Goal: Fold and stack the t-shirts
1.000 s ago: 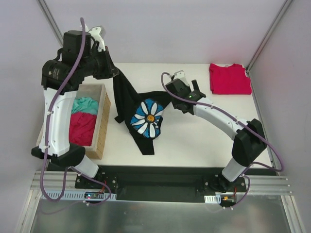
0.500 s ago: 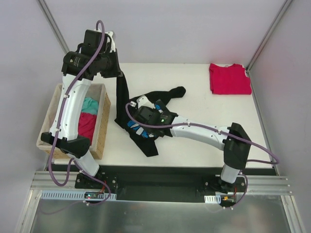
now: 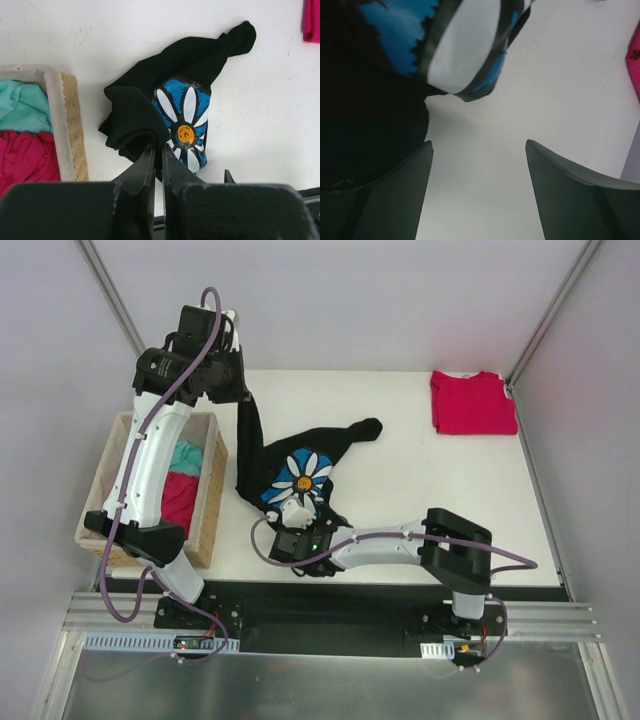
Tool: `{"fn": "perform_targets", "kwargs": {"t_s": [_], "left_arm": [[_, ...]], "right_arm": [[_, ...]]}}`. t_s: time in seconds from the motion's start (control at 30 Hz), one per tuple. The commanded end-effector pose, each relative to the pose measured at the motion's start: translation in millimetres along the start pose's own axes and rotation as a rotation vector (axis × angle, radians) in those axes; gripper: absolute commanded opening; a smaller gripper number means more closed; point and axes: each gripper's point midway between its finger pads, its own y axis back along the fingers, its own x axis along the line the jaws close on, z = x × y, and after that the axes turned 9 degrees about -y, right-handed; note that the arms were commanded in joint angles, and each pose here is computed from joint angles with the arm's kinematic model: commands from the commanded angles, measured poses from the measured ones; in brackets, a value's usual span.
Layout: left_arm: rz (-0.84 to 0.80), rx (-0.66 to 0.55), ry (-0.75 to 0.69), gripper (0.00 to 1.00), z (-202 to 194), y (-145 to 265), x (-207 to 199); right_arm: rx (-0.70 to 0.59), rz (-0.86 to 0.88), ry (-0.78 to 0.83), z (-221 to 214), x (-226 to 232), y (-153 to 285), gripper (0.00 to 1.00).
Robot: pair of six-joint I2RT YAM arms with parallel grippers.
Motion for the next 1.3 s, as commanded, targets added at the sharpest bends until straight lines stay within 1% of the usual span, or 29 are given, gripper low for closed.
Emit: {"fn": "perform_targets", "kwargs": {"t_s": [0.0,0.2,0.4,0.43,0.5,0.53,0.57,0.63,0.67,0.73,0.77,0.8,0.83,0.87,0.93,1.03,1.1,1.27], "left_arm": [[0.004,-0.053,-0.007,0.01,6,14,1],[0.014,-0.034,-0.011,0.01,0,7,4],[0.014,-0.033,-0.011,0.00,1,4,4],[0.014,-0.031,-0.011,0.00,1,3,4],[0.012,-0.028,-0.012,0.00,0,2,3],[0.011,-0.026,-0.012,0.00,-1,3,3],[0.013,-0.023,-0.013,0.00,-2,2,4],[0.021,-0.020,-0.016,0.01,-4,3,5],[0.023,-0.019,-0.018,0.01,-4,3,6],[0.023,-0.017,-0.018,0.01,-5,2,6],[0.024,-0.014,-0.018,0.01,-5,1,6],[0.020,-0.011,-0.018,0.01,-5,-1,5],[0.019,-0.007,-0.018,0.01,-5,-2,5],[0.019,-0.004,-0.017,0.01,-6,-3,5],[0.014,0.003,-0.017,0.00,-7,-6,4],[0.013,0.011,-0.018,0.01,-7,-9,3],[0.010,0.016,-0.018,0.01,-8,-12,3],[0.007,0.032,-0.017,0.01,-11,-17,2]], "right_arm": [[-0.121,-0.046,0.003,26,11,9,0.76],[-0.098,-0.060,0.060,24,22,0,0.75],[-0.090,-0.140,0.084,23,15,-6,0.75],[-0.076,-0.158,0.086,19,16,-14,0.76],[-0.059,-0.171,0.060,14,16,-23,0.77],[-0.073,-0.159,-0.005,21,14,-25,0.77],[-0.073,-0.150,-0.013,14,10,-26,0.78],[-0.114,-0.069,-0.119,29,10,-21,0.80],[-0.138,-0.021,-0.133,37,0,-8,0.81],[-0.159,0.087,-0.162,52,4,5,0.84],[-0.193,0.139,-0.176,68,-4,21,0.85],[-0.196,0.224,-0.172,72,4,33,0.86],[-0.230,0.285,-0.189,82,5,46,0.87],[-0.279,0.340,-0.195,95,-3,66,0.88],[-0.314,0.427,-0.178,100,-1,89,0.89],[-0.316,0.493,-0.165,94,-5,105,0.89],[-0.311,0.553,-0.193,86,-3,113,0.89],[-0.195,0.591,-0.211,38,12,95,0.91]]}}
